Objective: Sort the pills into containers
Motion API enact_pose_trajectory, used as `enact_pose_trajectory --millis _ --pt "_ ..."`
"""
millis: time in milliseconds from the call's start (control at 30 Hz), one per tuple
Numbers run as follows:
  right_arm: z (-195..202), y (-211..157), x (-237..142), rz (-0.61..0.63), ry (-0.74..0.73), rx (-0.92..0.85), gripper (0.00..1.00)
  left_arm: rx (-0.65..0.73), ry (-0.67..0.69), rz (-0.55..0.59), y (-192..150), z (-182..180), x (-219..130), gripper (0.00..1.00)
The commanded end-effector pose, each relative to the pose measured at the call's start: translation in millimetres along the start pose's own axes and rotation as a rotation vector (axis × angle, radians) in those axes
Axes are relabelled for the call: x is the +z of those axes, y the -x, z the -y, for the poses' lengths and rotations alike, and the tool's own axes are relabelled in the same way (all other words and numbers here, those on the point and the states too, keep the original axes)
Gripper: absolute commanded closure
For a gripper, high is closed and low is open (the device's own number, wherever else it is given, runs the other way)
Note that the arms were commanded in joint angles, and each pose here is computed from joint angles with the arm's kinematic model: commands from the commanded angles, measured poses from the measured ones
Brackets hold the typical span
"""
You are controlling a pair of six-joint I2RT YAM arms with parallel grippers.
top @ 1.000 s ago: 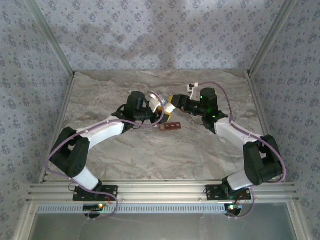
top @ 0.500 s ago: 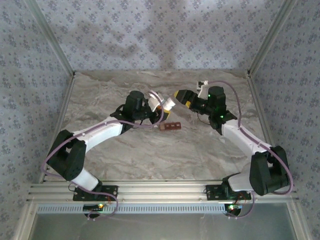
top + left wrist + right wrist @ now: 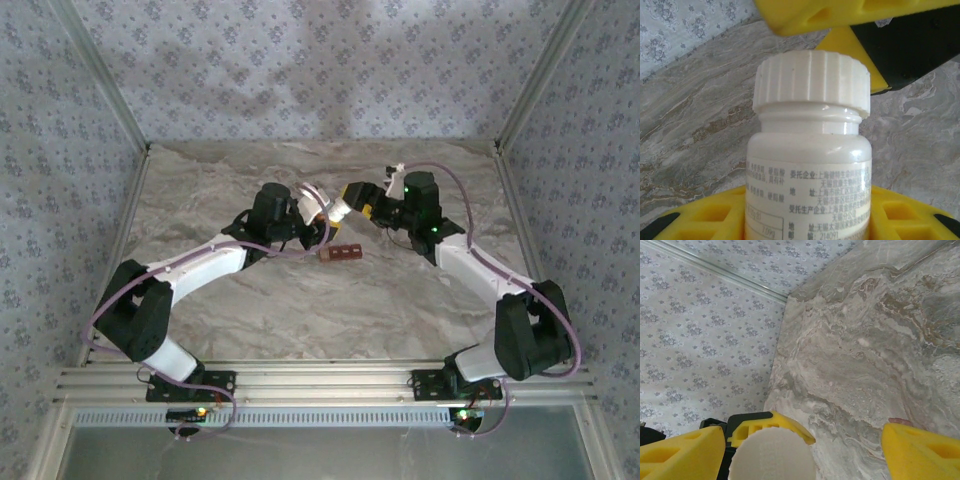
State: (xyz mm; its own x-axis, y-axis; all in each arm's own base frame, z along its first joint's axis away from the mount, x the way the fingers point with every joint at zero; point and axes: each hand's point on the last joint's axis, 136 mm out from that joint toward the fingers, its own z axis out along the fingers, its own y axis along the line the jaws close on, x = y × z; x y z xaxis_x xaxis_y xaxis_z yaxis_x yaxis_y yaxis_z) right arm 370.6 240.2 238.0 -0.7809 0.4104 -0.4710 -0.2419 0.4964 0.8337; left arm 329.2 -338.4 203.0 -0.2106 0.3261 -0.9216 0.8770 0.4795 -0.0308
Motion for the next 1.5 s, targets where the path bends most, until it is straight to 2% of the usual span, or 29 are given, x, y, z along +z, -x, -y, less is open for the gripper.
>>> enact_pose_trajectory --millis 0,267,433,600,833,1333,1467 --pt "-13.4 7.9 3.7 0.016 0.028 0.006 0.17 0.033 -0.003 0.034 17.3 1.5 1.4 1.0" --pt "-16.8 4.6 13.1 0.001 0.045 0.015 0.22 0.034 -0.007 0.036 18.4 2.8 2.4 1.0" --pt "-19.8 3.5 13.7 -0.006 0.06 0.022 0.35 0.034 -0.006 0.039 19.0 2.3 2.8 1.0" --pt "-23.9 2.5 12.6 -0.013 0.08 0.022 0.55 0.032 -0.007 0.043 20.3 3.1 3.1 1.0" --pt "-23.7 2.8 10.8 -0.01 0.089 0.021 0.63 0.03 -0.008 0.052 22.7 3.4 2.2 1.0" --pt "-19.2 12.4 2.8 0.017 0.08 0.022 0.64 0.028 -0.013 0.049 21.8 4.2 2.5 1.0" --pt "-20.3 7.9 4.7 0.002 0.083 0.021 0.46 0.026 -0.013 0.05 22.4 3.5 3.3 1.0"
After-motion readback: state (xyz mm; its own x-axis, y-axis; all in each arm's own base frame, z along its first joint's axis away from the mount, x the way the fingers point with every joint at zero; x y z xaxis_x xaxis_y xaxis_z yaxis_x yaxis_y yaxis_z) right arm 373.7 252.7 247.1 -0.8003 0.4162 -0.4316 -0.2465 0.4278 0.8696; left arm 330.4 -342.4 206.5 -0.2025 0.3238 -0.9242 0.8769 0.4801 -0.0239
